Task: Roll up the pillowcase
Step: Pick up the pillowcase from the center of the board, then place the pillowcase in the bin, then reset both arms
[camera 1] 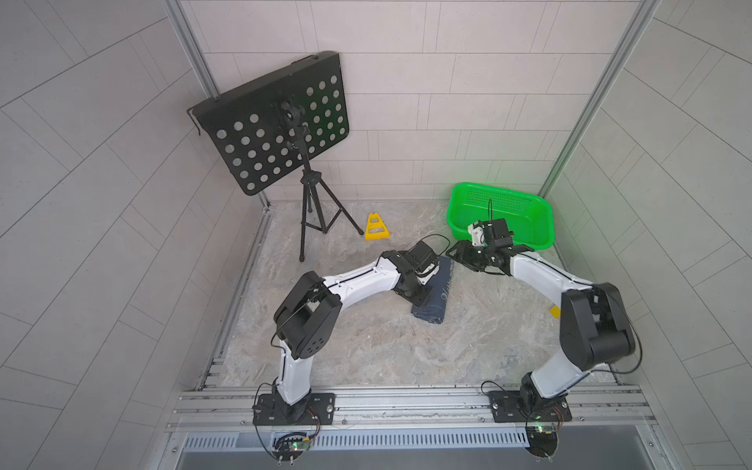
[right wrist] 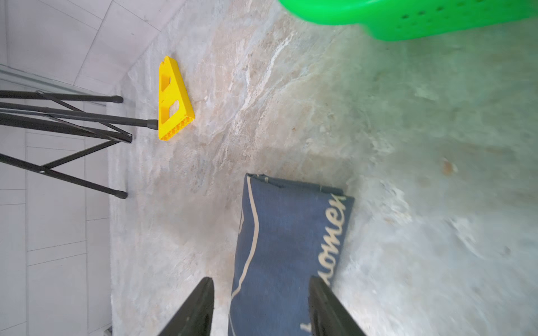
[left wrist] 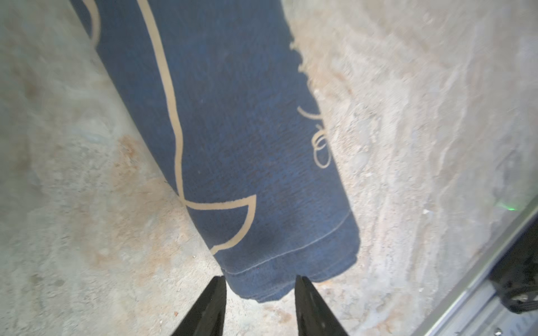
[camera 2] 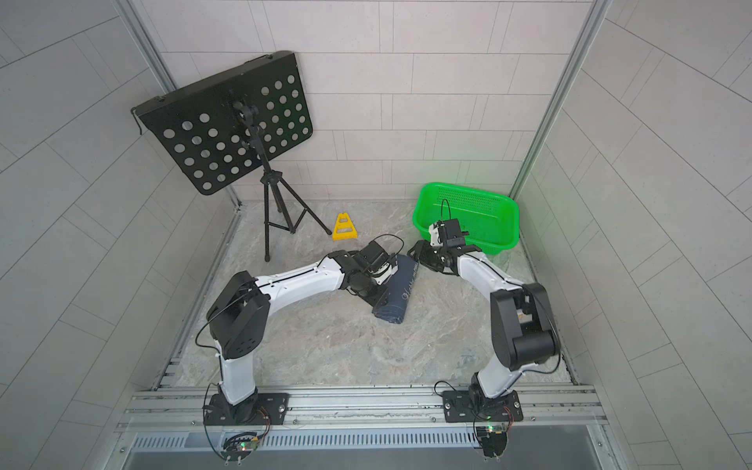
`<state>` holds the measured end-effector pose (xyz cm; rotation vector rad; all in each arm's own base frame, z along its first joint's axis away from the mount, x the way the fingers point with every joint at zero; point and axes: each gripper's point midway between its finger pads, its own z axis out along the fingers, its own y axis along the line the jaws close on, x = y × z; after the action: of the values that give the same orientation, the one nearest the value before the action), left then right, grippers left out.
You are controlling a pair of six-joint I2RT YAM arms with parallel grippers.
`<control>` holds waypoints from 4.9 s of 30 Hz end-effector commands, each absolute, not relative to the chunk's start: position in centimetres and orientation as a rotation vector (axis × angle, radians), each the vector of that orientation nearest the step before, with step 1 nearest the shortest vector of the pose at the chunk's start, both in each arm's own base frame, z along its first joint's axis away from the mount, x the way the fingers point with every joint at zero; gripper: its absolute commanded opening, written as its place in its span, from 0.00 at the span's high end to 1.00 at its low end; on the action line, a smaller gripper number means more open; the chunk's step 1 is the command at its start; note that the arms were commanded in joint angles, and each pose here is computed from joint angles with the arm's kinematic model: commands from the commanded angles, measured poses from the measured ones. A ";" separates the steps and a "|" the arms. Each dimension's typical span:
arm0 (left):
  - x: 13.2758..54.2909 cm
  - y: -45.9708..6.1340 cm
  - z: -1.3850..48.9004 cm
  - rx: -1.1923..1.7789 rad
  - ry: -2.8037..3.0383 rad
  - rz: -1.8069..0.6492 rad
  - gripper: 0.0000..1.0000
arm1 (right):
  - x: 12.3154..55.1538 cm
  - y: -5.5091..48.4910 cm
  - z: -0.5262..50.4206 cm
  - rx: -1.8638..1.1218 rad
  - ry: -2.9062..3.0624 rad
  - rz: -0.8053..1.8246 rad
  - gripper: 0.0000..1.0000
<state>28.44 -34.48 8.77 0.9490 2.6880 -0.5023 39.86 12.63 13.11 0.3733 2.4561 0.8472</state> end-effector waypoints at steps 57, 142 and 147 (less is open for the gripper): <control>40.3 -29.7 21.1 0.528 2.467 -0.577 0.48 | 44.3 9.5 22.6 0.600 1.979 1.213 1.00; 40.0 -23.7 18.2 0.585 2.535 -0.478 0.43 | 55.1 -5.7 19.2 1.023 2.015 0.522 0.42; 41.0 -17.8 19.5 0.496 2.433 -0.245 0.39 | 50.5 -4.8 22.1 0.624 2.069 0.359 0.29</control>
<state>39.87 -21.21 16.88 0.5371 2.5462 -0.4078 53.09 -6.02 19.36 0.9724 1.9993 0.4764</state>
